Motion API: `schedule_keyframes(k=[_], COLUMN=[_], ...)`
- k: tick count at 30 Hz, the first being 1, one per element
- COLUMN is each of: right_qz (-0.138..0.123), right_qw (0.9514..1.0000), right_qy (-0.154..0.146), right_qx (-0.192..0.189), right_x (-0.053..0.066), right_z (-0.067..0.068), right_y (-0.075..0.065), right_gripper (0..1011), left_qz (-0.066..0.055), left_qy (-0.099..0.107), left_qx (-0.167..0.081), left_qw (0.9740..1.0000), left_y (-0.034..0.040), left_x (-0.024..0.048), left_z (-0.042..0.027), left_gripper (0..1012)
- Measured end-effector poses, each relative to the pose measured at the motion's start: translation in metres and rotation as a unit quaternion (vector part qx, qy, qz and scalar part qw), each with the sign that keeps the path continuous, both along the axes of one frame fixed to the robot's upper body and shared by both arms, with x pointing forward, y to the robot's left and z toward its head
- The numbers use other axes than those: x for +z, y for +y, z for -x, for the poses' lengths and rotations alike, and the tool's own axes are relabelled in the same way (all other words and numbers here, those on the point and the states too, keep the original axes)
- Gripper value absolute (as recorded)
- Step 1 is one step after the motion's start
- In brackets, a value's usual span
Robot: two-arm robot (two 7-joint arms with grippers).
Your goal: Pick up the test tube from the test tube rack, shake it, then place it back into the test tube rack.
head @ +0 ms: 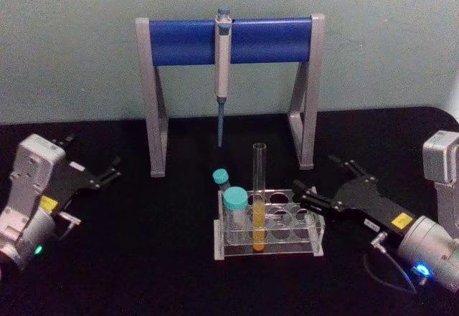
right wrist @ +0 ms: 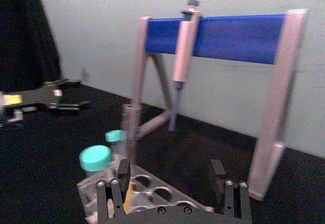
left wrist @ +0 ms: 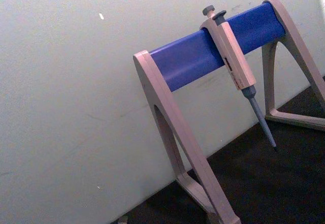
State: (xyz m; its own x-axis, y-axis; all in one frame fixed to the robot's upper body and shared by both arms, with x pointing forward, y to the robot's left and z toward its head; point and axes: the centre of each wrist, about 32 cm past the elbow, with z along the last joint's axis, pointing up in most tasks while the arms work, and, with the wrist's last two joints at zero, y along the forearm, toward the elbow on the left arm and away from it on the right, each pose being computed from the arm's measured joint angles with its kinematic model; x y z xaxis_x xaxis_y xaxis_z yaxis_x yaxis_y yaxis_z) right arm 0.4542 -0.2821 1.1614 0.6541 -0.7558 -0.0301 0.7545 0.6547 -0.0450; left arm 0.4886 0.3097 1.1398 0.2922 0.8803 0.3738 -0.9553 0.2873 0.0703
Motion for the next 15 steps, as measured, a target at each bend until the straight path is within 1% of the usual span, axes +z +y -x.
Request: schedule_keyframes(k=[7,10,13,14,15], right_qz=[-0.017,-0.018,-0.019,-0.019,-0.019], right_qw=[0.9985,0.9978,0.9969,0.9969,0.9965], right_qy=[0.022,0.027,0.033,0.033,0.035], right_qx=[0.048,0.058,0.07,0.07,0.073], right_x=[0.004,0.004,0.003,0.003,0.003], right_z=[-0.003,-0.005,-0.012,-0.012,-0.015], right_y=[0.004,0.006,0.01,0.01,0.012], right_gripper=[1000,1000,1000,1000,1000], left_qz=[0.0,0.0,0.0,0.0,0.0], left_qy=[0.0,0.0,0.0,0.0,0.0], left_qx=[0.0,0.0,0.0,0.0,0.0], left_qw=[1.0,1.0,1.0,1.0,1.0], left_y=[0.0,0.0,0.0,0.0,0.0], left_x=[0.0,0.0,0.0,0.0,0.0], left_z=[0.0,0.0,0.0,0.0,0.0], left_gripper=[1001,1001,1001,1001,1001])
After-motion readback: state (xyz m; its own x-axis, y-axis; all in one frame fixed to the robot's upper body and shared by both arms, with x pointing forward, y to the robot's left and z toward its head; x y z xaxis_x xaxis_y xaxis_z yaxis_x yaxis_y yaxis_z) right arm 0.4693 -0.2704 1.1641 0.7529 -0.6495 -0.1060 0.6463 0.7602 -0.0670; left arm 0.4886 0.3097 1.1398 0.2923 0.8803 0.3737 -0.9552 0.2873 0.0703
